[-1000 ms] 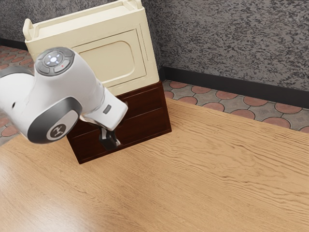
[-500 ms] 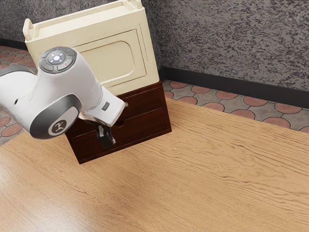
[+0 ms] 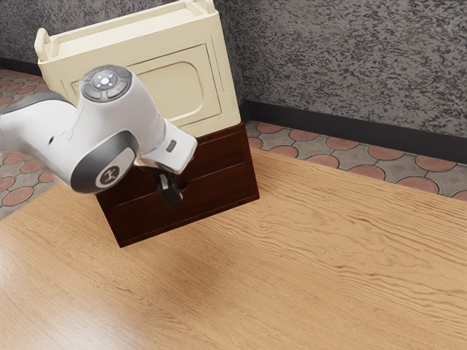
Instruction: Pull the drawer handle with one arm to open the drawer
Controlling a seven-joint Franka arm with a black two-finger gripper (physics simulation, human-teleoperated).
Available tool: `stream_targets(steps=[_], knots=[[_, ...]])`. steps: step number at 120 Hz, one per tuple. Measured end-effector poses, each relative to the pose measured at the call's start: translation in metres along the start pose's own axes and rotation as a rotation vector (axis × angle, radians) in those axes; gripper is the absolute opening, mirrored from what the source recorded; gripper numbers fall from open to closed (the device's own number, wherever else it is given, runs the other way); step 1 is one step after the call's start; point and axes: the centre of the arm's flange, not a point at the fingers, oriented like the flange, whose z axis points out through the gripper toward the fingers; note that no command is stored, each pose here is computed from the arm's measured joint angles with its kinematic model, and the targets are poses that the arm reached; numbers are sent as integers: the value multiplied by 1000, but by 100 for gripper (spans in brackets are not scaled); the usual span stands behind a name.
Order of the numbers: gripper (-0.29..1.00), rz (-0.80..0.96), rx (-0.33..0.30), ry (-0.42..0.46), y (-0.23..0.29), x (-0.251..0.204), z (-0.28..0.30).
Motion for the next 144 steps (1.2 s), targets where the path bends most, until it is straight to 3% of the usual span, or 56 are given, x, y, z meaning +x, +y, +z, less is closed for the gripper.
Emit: stream_targets(steps=[32, 66, 144], knots=[[70, 61, 60, 5, -2, 7, 22], [72, 70, 51, -7, -2, 4, 54], [63, 92, 69, 19, 31, -4, 17]])
